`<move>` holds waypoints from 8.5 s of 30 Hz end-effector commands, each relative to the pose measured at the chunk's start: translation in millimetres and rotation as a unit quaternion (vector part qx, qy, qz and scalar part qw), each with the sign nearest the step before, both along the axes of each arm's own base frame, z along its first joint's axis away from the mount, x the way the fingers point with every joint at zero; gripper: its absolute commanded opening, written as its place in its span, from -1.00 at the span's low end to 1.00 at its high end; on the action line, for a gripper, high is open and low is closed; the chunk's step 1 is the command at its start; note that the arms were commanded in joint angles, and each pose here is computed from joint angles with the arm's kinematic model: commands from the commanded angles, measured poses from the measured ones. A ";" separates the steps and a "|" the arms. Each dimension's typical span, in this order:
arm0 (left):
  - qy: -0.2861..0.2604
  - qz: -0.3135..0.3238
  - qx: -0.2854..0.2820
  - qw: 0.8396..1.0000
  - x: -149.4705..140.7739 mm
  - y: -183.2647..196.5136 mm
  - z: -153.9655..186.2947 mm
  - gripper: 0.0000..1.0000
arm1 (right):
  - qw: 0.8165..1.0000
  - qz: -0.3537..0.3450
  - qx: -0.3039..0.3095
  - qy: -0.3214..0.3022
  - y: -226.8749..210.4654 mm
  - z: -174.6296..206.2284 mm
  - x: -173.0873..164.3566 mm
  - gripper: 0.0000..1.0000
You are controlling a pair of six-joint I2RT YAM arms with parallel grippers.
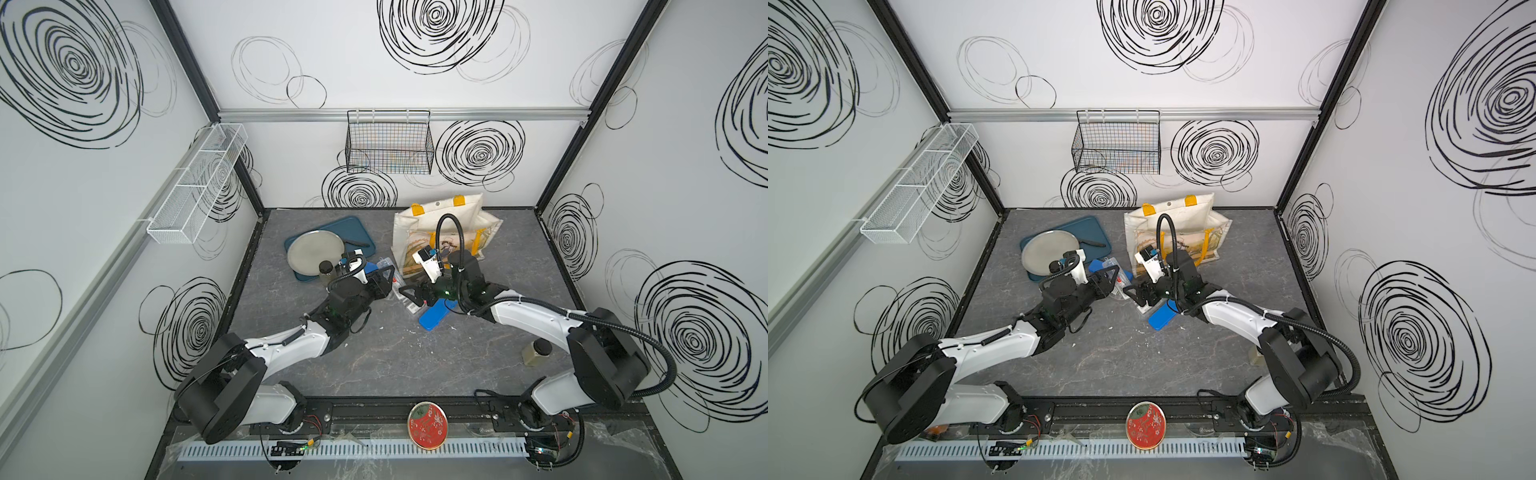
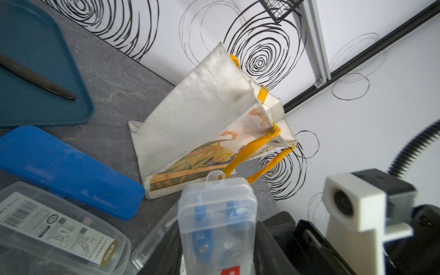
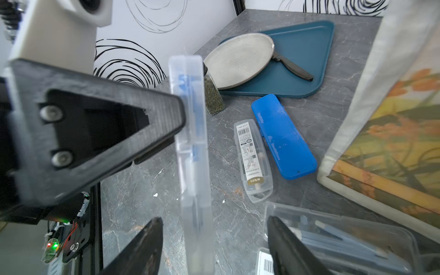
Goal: Put the compass set into the canvas bag
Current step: Place the compass set in the canvas bag, then pick up the compass set at the center of the board.
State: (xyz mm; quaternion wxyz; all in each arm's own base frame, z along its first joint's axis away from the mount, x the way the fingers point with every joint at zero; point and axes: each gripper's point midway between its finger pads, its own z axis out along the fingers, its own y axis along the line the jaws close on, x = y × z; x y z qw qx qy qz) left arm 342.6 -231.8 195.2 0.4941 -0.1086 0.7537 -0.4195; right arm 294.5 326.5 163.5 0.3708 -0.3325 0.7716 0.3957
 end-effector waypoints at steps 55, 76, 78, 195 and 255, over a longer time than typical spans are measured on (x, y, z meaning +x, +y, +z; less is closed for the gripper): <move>0.091 0.026 0.104 0.990 -2.5 5.5 -61.5 0.99 | 0.905 -0.411 -0.087 -0.068 -174.1 49.1 226.9 -0.66; 0.160 0.076 0.172 0.969 -0.9 15.4 -91.4 0.99 | 0.925 -0.363 -0.055 -0.094 -154.0 90.1 229.8 0.14; 0.167 0.077 0.175 0.967 -0.6 15.2 -94.5 0.99 | 0.929 -0.352 -0.046 -0.108 -150.2 103.4 227.1 0.24; 0.037 0.170 0.221 0.960 0.9 58.1 -32.4 -0.22 | 0.984 -0.063 0.021 -0.164 4.6 156.7 85.7 0.77; -0.153 0.097 0.134 0.974 -10.9 24.0 49.7 0.99 | 0.994 0.044 0.098 -0.004 83.3 129.9 56.7 -0.82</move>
